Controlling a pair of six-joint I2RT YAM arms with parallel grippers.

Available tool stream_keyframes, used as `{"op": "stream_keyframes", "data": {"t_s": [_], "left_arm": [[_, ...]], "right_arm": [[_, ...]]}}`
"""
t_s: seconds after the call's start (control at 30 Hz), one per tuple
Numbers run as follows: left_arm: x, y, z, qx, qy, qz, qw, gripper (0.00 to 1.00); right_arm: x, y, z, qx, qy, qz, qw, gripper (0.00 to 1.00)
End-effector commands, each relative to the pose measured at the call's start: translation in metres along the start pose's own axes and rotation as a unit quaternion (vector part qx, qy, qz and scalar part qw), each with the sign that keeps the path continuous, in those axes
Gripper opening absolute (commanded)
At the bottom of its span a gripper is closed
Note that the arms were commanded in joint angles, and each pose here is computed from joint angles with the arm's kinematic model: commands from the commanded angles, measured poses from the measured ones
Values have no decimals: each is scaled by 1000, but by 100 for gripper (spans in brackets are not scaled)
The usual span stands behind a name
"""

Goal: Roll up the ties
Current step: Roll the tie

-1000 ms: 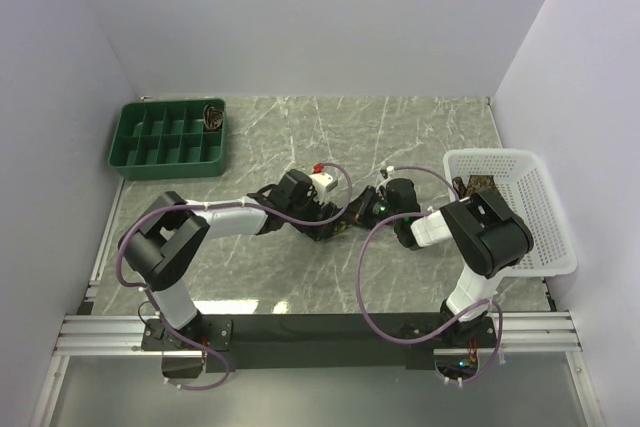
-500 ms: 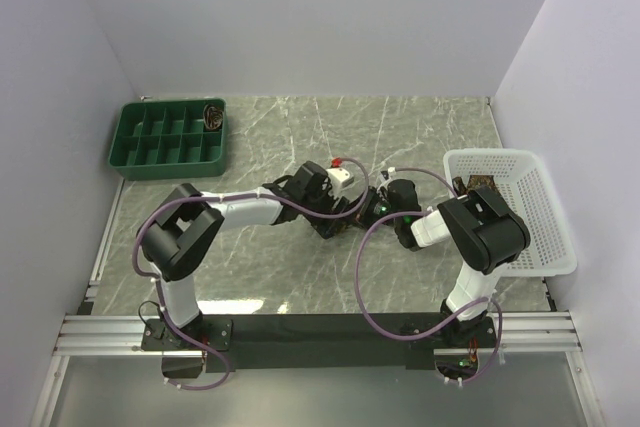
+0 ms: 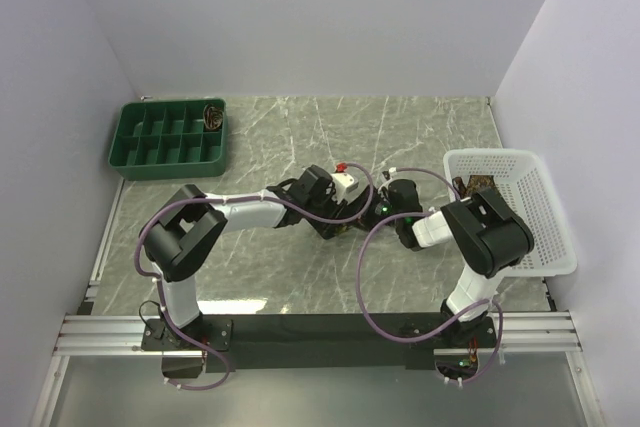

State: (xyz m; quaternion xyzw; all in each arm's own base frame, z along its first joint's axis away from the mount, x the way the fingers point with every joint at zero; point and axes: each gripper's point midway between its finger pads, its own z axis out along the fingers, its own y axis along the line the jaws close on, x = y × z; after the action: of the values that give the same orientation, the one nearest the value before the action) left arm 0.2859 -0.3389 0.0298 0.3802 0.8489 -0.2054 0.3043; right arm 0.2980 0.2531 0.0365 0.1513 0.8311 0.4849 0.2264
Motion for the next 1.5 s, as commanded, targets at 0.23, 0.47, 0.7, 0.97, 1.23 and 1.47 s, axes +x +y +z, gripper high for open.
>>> {"op": "stream_keyframes", "data": {"t_s": [0.23,0.47,0.7,0.97,1.23,1.47], "left_arm": [[13,-14,5,12,18,-3,1000,26],[8,-14,3,12,11,0,1000,27],[6,-15,1,13,12,6,1000,26],[8,1,-11,-17,21,23,999,25],[5,12,-20,-22,39,8,999,26],[10,4,-21,-7,53,-20,998,26]], "right_arm": [[-9,-31,-44,132,-31,-17,991,50],[6,-54,-57,169,-33,28,985,43],[9,-64,-37,154,-27,58,986,36],[-12,-61,-2,128,-36,70,989,7],[-37,-56,18,121,-62,62,989,0],[-37,-68,18,135,-73,56,987,0]]}}
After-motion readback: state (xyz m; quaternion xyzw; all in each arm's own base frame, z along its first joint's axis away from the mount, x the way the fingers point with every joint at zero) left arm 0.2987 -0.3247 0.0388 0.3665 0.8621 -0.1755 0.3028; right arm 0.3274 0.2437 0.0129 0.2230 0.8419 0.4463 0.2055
